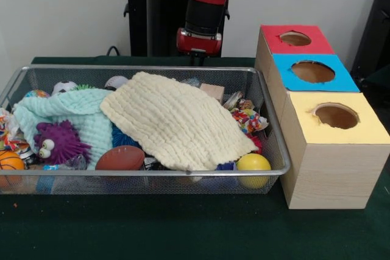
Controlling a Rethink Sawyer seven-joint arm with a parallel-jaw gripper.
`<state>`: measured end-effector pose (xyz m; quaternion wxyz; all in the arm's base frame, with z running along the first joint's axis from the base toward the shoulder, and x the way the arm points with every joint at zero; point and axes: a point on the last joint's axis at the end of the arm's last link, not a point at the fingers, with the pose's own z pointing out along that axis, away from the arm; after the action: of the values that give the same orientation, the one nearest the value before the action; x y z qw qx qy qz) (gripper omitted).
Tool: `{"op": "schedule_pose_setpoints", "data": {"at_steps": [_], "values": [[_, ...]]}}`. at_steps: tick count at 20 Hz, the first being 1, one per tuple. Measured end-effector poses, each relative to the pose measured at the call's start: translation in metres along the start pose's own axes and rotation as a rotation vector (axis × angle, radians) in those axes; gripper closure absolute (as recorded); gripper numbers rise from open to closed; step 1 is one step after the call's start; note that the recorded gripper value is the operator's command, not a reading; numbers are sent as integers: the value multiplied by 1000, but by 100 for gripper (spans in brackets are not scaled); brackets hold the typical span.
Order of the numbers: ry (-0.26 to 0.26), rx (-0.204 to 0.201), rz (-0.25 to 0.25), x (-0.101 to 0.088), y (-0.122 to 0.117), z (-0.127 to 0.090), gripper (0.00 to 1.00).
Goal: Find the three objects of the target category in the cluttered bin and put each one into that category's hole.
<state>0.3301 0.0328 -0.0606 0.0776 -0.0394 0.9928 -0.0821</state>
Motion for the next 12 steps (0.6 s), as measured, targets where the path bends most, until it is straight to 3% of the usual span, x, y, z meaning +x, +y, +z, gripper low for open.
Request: {"op": "schedule_pose_setpoints", "data": {"at_steps": [7, 12], "values": [[119, 0, 52, -3, 3, -2, 100], [267, -6, 77, 5, 10, -9, 100]]}}
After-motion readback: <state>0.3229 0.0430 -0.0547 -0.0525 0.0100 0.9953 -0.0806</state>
